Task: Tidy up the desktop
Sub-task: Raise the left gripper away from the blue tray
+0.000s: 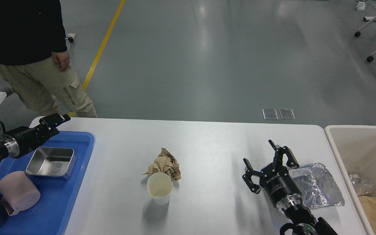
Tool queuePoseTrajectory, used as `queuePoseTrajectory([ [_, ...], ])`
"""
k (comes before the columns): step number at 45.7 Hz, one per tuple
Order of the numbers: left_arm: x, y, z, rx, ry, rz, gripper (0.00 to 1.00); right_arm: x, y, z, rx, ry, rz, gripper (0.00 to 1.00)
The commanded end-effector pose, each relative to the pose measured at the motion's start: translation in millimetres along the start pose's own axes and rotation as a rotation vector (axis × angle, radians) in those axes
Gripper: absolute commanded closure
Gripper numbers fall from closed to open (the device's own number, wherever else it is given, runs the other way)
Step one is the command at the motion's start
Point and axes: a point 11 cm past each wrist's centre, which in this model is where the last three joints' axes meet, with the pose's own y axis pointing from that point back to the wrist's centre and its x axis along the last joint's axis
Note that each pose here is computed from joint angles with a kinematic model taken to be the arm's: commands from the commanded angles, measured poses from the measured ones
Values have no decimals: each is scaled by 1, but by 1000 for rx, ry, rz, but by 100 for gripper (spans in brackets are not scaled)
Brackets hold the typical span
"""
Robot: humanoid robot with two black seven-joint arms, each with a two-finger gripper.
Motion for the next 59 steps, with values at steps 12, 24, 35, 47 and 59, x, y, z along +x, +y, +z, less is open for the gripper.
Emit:
queuePoseTrajectory([
  [12,46,27,21,-242,354,148,13,5,-1,0,-6,8,15,0],
  [24,54,23,39,-405,513,244,13,6,-1,1,-9,10,17,0],
  [35,42,7,51,-548,691,314,11,11,0,5,-25,40,28,0],
  [47,15,-12,53,-618,850,340,11,15,-2,7,-35,52,39,0],
  [59,-18,-36,49,-536,951,325,11,19,-2,10,-45,80,56,0],
])
